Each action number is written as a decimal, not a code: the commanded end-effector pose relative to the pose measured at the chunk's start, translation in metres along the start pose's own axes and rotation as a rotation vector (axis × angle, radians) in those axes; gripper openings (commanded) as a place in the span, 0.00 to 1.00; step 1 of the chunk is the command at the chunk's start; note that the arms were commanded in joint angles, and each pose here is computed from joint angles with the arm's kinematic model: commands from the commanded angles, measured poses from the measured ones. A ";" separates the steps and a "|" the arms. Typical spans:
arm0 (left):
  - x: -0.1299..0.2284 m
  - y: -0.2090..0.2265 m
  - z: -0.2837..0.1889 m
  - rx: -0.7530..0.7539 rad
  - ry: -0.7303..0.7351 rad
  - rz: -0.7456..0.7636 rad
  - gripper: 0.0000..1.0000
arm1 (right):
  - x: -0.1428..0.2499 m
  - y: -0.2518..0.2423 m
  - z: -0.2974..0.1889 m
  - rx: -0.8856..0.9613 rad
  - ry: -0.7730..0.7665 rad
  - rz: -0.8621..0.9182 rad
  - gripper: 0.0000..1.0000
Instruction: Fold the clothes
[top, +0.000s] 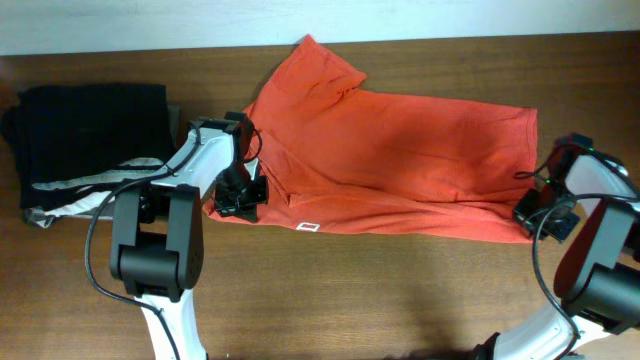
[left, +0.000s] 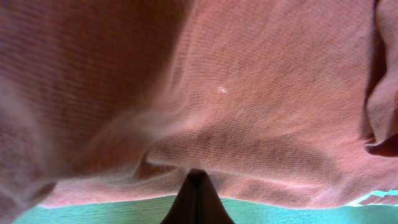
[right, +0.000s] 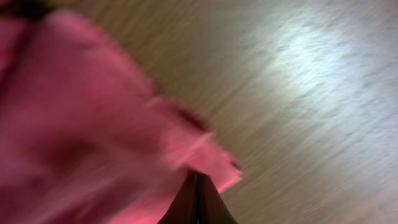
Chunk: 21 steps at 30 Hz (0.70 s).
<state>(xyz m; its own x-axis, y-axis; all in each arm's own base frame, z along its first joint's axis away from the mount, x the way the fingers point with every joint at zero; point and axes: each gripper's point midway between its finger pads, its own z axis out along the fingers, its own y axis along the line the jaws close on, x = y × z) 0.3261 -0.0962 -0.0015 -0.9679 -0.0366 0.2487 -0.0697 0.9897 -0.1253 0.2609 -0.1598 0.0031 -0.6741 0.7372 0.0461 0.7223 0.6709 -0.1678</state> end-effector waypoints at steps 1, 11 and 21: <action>0.000 -0.002 0.000 0.006 -0.014 -0.002 0.00 | -0.003 -0.016 0.006 0.011 0.008 0.055 0.04; 0.009 0.004 -0.005 -0.031 0.015 -0.008 0.01 | -0.016 0.003 -0.002 -0.201 0.011 -0.014 0.04; -0.002 -0.005 -0.072 -0.020 -0.216 0.029 0.04 | 0.003 0.021 -0.034 -0.305 0.118 -0.076 0.04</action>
<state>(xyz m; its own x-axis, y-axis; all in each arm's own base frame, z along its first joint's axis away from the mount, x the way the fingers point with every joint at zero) 0.3323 -0.0889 0.0316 -0.9870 -0.0326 0.1574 -0.0481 0.9942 -0.0960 0.2726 -0.1523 0.0291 -0.6960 0.7021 0.1505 0.7169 0.6910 0.0921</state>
